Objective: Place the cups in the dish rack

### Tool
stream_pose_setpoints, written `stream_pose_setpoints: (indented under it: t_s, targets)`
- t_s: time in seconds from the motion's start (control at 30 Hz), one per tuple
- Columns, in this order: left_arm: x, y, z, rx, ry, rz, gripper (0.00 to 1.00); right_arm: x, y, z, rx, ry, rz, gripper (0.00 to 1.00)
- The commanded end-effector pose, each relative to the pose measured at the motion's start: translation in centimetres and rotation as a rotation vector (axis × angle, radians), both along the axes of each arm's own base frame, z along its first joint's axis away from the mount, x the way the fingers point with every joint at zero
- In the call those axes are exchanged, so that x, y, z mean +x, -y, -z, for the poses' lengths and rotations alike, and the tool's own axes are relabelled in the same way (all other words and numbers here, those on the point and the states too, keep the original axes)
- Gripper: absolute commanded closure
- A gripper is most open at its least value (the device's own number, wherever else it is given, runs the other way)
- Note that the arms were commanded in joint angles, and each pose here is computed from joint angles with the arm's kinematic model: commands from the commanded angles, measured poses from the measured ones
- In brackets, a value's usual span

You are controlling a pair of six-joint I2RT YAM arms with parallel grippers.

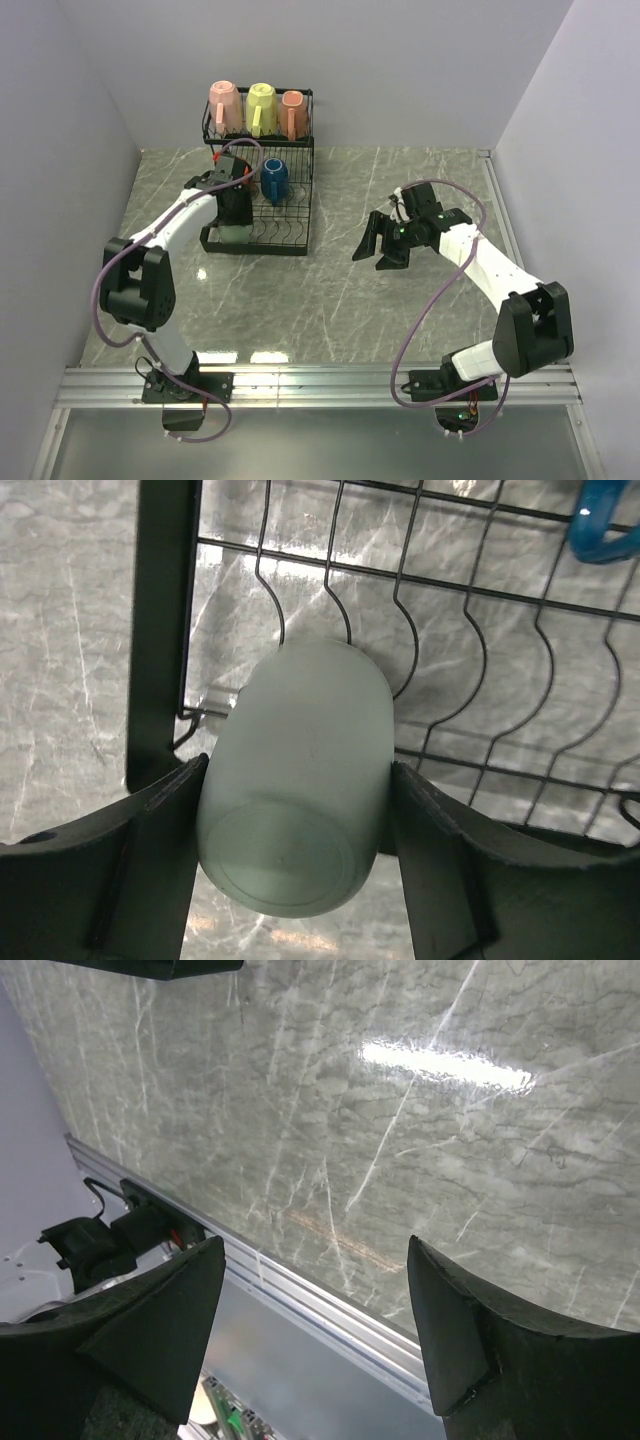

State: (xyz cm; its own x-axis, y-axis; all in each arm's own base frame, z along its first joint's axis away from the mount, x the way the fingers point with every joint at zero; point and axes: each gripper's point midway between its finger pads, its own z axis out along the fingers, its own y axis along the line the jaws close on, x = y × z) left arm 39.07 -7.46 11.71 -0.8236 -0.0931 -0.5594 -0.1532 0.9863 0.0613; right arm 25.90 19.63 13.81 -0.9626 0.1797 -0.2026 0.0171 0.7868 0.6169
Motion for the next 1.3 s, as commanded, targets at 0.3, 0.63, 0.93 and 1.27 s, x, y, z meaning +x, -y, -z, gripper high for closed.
stream_pose_setpoints:
  t_s: [0.3, 0.63, 0.93, 1.27]
  targets:
    - [3.9, 0.5, -2.2, 0.02, 0.087, 0.024, 0.01, 1.9, 0.1, -0.9, -0.027, 0.034, 0.01, 0.2]
    - [4.2, -0.1, -7.5, -0.018, 0.2, -0.009, 0.01, 2.5, 0.5, -1.4, -0.054, 0.054, 0.039, 0.2]
    - [2.3, 0.8, -13.8, -0.211, 0.359, 0.03, 0.01, 0.1, 0.1, -2.7, 0.009, 0.095, 0.077, 0.2]
    - [-2.6, 2.0, -20.4, -0.364, 0.624, 0.135, 0.01, -4.7, -1.3, -7.1, 0.219, 0.294, 0.14, 0.18]
